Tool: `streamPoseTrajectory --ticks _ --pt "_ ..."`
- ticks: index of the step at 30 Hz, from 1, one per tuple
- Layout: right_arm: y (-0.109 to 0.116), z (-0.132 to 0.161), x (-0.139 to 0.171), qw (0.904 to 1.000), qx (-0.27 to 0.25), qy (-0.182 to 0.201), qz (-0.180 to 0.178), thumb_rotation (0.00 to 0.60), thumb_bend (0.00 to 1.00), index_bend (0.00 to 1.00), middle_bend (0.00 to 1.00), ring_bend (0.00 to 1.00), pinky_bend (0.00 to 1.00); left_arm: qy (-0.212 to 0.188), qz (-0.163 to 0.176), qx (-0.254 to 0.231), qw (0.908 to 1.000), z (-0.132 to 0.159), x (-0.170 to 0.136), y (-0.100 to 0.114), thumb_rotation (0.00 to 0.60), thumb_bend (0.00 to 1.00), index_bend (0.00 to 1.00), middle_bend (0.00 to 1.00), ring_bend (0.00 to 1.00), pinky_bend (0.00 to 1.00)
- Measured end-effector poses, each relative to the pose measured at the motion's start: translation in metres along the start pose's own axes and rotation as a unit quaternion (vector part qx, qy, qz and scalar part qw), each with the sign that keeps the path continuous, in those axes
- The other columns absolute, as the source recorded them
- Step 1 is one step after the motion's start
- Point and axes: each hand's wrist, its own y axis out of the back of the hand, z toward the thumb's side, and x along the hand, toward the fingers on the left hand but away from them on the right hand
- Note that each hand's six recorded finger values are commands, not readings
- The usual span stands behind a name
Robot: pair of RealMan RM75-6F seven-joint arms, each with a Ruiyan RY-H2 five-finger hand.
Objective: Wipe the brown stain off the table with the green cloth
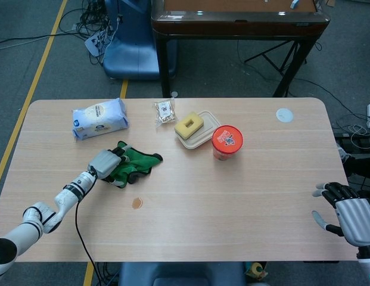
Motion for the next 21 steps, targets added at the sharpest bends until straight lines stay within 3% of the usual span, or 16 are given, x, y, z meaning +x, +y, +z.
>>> streamPoseTrajectory --ticks 4,16,21 --pt "0.001 0.0 0.001 1.0 0.001 -0.002 -0.001 0.6 0.37 0.38 0.31 0.23 0.26 0.003 -0.004 -0.003 1.0 -0.001 0.002 -0.006 0.6 0.12 0.37 0.11 0.21 0.47" --pt "0.0 0.0 0.001 1.0 0.002 -0.005 0.001 0.6 0.37 0.38 0.31 0.23 0.26 0.016 -0.002 -0.022 0.9996 -0.008 0.004 -0.018 0.6 0.24 0.65 0.58 0.6 0.92" --pt "0.0 0.0 0.001 1.0 0.001 -0.004 0.0 0.6 0.37 0.38 0.31 0.23 0.26 0.021 0.005 -0.04 0.999 -0.014 -0.001 -0.019 0.6 0.25 0.68 0.65 0.68 0.98"
